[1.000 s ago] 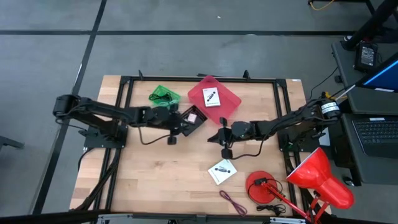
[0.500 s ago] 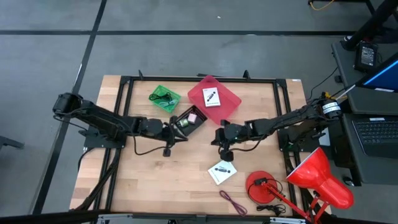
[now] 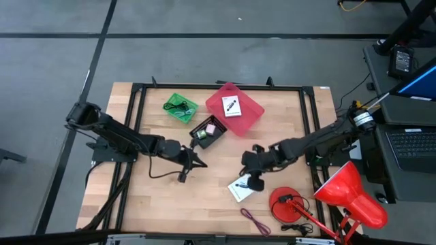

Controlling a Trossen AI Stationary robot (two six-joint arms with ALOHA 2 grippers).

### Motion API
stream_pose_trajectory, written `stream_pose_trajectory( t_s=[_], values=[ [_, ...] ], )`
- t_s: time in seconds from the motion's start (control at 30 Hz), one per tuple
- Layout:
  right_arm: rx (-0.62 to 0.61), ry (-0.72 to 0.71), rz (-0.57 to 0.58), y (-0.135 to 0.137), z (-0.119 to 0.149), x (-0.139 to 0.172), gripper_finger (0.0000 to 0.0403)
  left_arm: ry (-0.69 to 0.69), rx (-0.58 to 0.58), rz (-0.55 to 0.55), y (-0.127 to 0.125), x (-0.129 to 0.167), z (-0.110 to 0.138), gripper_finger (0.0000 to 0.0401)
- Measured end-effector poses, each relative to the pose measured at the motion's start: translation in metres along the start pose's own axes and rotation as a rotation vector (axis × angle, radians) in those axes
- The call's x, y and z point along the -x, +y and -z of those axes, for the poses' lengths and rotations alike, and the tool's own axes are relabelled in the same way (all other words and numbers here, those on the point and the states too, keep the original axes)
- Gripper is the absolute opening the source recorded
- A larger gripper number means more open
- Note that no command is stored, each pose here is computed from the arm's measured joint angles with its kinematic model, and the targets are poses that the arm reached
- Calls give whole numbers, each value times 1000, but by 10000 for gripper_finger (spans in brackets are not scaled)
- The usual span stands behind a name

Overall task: Pick and place items into bin
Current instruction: Put the white card reader box into the red bin

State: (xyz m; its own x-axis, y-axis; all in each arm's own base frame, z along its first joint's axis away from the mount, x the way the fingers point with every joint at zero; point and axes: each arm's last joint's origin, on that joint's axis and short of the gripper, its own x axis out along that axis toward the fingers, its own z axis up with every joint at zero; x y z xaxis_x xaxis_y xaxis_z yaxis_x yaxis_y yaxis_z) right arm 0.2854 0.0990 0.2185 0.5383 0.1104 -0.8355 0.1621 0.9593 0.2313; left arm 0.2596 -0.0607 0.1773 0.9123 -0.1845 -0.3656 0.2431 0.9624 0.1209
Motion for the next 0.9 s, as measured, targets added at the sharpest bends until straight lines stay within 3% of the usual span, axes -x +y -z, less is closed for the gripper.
stream_pose_trajectory(
  t_s=[0.23, 0.53, 0.7, 0.9],
  values=[
    [-96, 82, -1, 23, 24, 4, 0, -52, 8, 57, -8, -20, 11, 4],
    [-79, 104, 75, 40, 45, -8, 0, 1, 165, 45, -12, -37, 29, 2],
    [-65, 148, 109, 43, 53, -23, 0, 22, 241, 72, -20, -43, 22, 2],
    [-78, 178, 131, 47, 62, -22, 0, 41, 235, 99, -38, -50, 3, 3]
  ],
)
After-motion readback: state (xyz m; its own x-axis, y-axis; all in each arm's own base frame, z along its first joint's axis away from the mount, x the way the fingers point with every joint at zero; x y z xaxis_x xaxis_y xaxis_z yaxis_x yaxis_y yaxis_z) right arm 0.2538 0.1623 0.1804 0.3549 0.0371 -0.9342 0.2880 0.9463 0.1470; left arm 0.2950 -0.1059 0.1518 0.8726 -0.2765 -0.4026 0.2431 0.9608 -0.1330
